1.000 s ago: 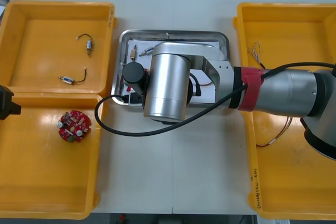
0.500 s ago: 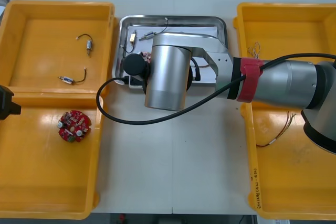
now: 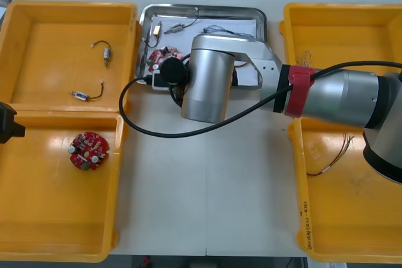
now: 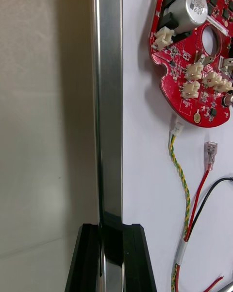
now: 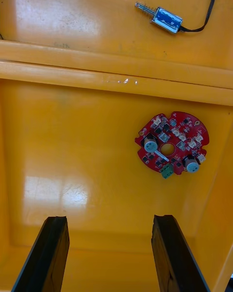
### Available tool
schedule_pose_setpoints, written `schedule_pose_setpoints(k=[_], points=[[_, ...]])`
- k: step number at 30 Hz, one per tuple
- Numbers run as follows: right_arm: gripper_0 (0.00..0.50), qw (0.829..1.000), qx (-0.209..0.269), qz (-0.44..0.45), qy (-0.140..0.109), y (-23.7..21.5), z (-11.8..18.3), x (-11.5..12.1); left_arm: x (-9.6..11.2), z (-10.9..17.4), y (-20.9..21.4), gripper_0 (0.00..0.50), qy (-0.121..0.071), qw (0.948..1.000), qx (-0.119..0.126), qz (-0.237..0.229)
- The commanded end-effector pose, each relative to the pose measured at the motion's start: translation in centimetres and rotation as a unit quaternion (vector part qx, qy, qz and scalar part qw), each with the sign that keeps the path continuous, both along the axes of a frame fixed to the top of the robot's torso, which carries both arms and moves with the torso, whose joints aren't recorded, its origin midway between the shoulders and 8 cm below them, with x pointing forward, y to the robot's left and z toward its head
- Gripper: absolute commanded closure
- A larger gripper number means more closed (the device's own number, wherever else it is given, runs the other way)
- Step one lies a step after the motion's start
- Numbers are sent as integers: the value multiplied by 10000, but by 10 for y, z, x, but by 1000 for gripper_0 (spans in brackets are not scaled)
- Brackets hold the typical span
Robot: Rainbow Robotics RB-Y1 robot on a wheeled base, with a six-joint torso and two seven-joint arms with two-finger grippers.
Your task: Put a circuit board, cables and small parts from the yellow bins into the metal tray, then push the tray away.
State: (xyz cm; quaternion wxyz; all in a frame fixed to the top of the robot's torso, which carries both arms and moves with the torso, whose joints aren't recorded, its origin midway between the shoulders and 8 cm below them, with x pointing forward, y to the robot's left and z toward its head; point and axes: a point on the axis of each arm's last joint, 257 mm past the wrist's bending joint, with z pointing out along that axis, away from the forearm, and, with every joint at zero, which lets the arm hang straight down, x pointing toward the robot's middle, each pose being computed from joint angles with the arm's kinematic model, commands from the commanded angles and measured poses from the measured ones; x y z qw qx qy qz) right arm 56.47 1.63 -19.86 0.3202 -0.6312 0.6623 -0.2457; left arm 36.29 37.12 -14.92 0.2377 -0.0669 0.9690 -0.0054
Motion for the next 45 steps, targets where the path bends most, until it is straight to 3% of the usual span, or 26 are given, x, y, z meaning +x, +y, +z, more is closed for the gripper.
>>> schedule_pose_setpoints(k=[1,18,32,34,35,36,42,45], points=[[500,9985,-150,315,-425,4,33,20,-6,2,9,0,41,9997,213,-137],[500,9963,-116,416,-739,-11,48,56,-6,2,9,0,41,9997,213,-137],[500,9951,-139,490,-846,-17,48,69,-6,2,9,0,41,9997,213,-137],[229,9951,-149,490,-841,-18,48,69,-6,2,9,0,41,9997,213,-137],[229,9951,-161,500,-843,-18,48,69,-6,2,9,0,41,9997,213,-137],[0,9950,-163,508,-849,-17,48,69,-6,2,9,0,41,9997,213,-137],[0,9950,-118,516,-842,-14,50,67,-6,2,9,0,41,9997,213,-137],[0,9970,46,411,-661,-12,53,61,-6,2,9,0,41,9997,213,-137]])
